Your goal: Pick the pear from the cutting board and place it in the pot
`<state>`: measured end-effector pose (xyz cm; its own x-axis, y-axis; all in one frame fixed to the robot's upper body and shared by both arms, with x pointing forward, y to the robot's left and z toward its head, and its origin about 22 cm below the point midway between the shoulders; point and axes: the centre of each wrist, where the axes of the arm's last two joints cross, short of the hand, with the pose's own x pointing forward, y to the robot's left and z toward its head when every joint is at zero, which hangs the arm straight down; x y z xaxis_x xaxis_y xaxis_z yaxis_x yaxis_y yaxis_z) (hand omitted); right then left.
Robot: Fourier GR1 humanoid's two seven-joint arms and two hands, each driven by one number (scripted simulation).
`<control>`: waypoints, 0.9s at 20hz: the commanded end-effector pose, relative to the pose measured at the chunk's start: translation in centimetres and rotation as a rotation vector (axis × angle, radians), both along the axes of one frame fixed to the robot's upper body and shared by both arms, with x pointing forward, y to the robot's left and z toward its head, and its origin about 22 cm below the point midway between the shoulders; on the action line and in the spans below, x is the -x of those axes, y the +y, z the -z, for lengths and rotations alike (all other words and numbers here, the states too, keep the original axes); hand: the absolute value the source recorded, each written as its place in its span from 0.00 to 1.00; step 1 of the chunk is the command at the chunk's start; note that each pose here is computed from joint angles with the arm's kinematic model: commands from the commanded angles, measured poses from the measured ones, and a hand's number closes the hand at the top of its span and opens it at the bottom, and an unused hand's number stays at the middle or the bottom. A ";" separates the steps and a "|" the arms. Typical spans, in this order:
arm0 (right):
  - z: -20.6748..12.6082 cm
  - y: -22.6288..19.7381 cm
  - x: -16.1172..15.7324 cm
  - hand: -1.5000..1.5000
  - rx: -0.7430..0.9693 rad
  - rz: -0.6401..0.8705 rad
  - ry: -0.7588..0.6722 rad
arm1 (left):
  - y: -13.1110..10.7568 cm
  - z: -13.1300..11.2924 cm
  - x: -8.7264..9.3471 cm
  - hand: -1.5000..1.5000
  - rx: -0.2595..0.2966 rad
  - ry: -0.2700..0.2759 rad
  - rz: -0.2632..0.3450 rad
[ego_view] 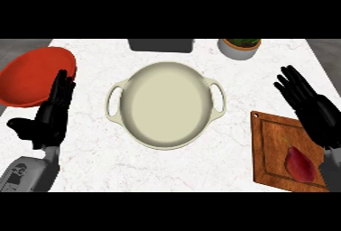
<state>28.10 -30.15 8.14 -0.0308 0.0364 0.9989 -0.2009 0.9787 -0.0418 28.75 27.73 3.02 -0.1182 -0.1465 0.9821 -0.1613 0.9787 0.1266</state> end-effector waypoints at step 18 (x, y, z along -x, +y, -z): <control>-5.2 -16.0 5.5 0.00 0.512 -0.350 -0.494 | -3.5 -2.3 1.6 0.50 0.150 0.228 0.119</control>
<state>24.44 -41.44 11.32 -0.5278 0.2732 0.8043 -0.3568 0.7880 -0.5018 27.37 24.11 4.38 0.0823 -0.0100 0.9966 -0.0364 0.9993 0.0130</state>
